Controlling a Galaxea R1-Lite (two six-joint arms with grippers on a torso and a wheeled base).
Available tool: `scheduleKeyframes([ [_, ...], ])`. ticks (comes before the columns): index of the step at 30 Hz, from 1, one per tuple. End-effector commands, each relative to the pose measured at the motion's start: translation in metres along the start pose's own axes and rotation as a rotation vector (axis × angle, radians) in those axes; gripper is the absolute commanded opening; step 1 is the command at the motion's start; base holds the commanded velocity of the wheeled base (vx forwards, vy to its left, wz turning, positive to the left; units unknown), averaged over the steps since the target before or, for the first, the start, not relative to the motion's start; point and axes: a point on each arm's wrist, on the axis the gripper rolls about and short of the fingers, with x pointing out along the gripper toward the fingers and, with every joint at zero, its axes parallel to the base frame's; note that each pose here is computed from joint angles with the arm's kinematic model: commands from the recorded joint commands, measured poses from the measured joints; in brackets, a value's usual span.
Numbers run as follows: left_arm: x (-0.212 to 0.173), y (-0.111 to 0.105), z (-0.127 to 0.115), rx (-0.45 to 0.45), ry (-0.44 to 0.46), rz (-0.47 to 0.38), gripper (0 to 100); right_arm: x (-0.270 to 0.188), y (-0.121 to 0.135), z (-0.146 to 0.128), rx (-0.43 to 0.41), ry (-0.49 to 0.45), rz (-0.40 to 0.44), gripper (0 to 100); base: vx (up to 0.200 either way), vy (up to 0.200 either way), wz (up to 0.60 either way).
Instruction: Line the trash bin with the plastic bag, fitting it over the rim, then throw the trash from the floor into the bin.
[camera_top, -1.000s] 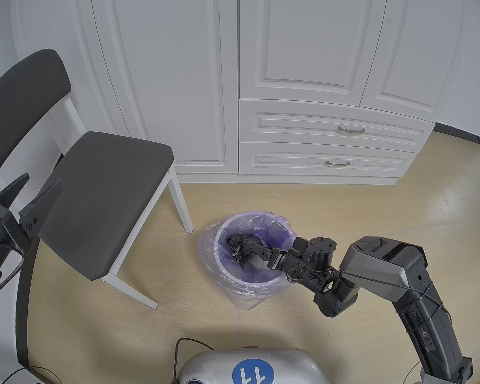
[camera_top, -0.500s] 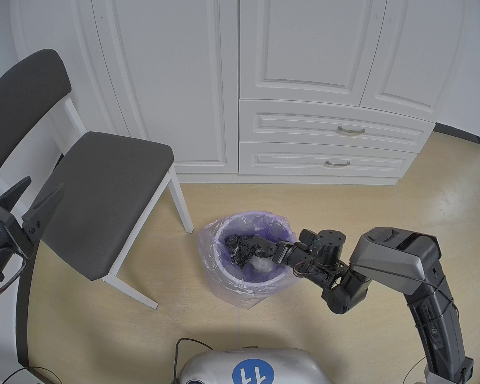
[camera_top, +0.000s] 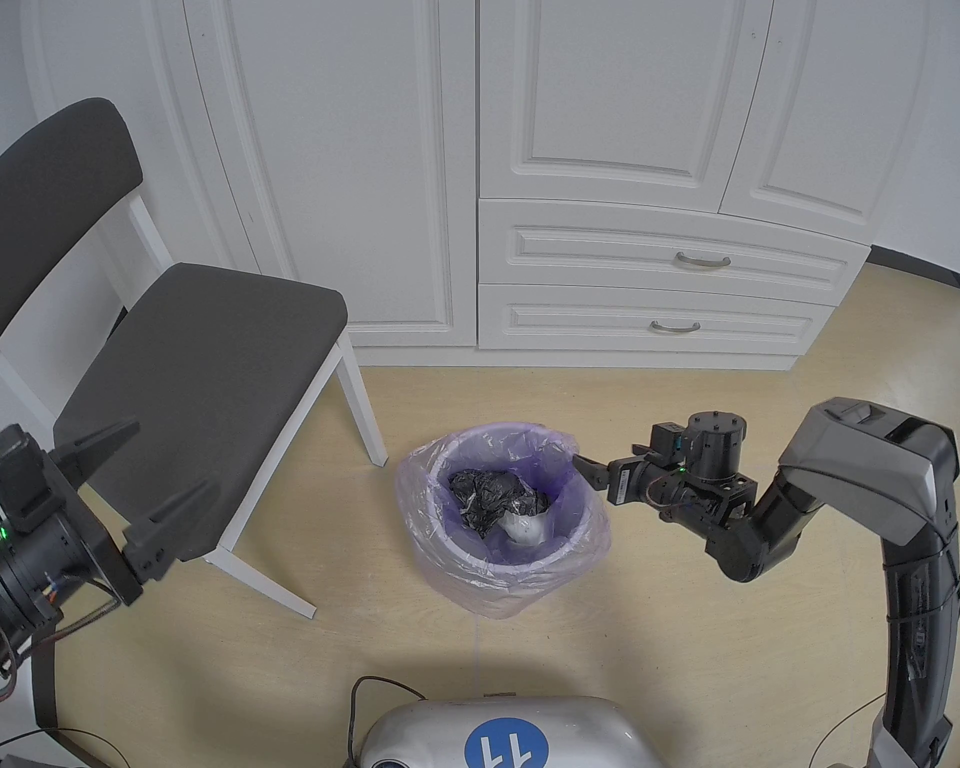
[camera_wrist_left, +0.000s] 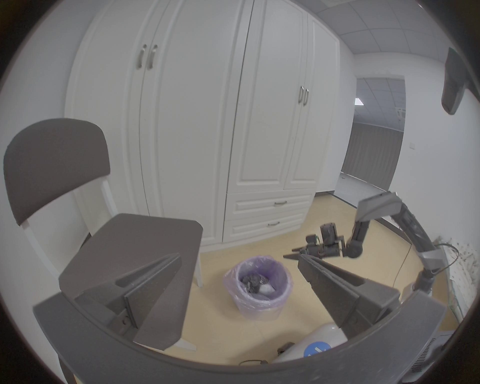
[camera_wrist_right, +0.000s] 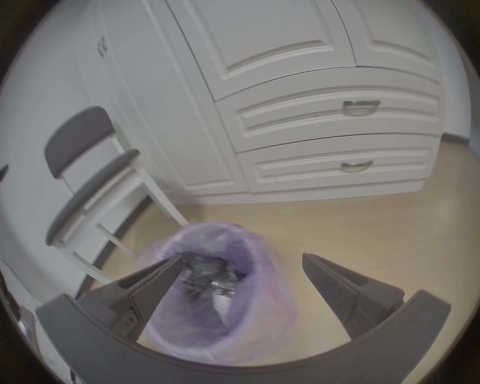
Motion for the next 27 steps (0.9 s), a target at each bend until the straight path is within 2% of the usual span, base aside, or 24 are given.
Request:
scheduleKeyframes([
  [1, 0.015, -0.013, -0.019, 0.002, 0.112, -0.057, 100, -0.021, -0.016, 0.037, -0.074, -0.024, -0.131, 100, 0.000, 0.000, 0.00],
  [2, 0.025, -0.019, -0.027, 0.007, 0.170, -0.031, 100, -0.027, -0.016, 0.041, -0.088, -0.013, -0.146, 100, 0.000, 0.000, 0.00],
  [3, 0.028, -0.020, -0.028, 0.010, 0.180, -0.019, 100, -0.029, -0.017, 0.043, -0.089, -0.016, -0.150, 100, 0.000, 0.000, 0.00],
  [4, 0.037, -0.021, -0.034, 0.008, 0.217, 0.034, 100, -0.036, -0.019, 0.047, -0.098, -0.018, -0.162, 100, 0.000, 0.000, 0.00],
  [7, 0.044, -0.020, -0.038, -0.002, 0.247, 0.102, 100, -0.052, -0.025, 0.053, -0.150, -0.015, -0.225, 100, 0.000, 0.000, 0.00],
  [8, 0.044, -0.020, -0.036, -0.011, 0.240, 0.124, 100, -0.065, -0.036, 0.055, -0.199, -0.008, -0.333, 100, 0.000, 0.000, 0.00],
  [10, 0.044, -0.018, -0.032, -0.028, 0.222, 0.137, 100, -0.078, -0.047, 0.057, -0.227, -0.012, -0.445, 100, 0.000, 0.000, 0.00],
  [12, 0.041, -0.014, -0.028, -0.036, 0.190, 0.156, 100, -0.097, -0.053, 0.065, -0.216, -0.076, -0.524, 100, 0.000, 0.000, 0.00],
  [15, 0.034, -0.004, -0.021, -0.009, 0.111, 0.216, 100, -0.128, -0.056, 0.074, -0.180, -0.215, -0.550, 100, 0.000, 0.000, 0.00],
  [16, 0.034, -0.003, -0.021, -0.005, 0.107, 0.219, 100, -0.130, -0.056, 0.074, -0.177, -0.219, -0.551, 100, 0.000, 0.000, 0.00],
  [17, 0.027, 0.002, -0.015, 0.016, 0.050, 0.258, 100, -0.147, -0.058, 0.074, -0.160, -0.291, -0.561, 100, 0.000, 0.000, 0.00],
  [19, 0.017, 0.006, -0.008, 0.011, -0.021, 0.287, 100, -0.163, -0.061, 0.075, -0.157, -0.336, -0.587, 100, 0.000, 0.000, 0.00],
  [23, 0.007, 0.010, 0.001, 0.005, -0.083, 0.305, 100, -0.190, -0.065, 0.074, -0.149, -0.321, -0.630, 100, 0.000, 0.000, 0.00],
  [27, 0.007, 0.021, -0.003, 0.008, -0.062, 0.385, 100, -0.198, -0.061, 0.065, -0.148, -0.282, -0.607, 100, 0.000, 0.000, 0.00],
])
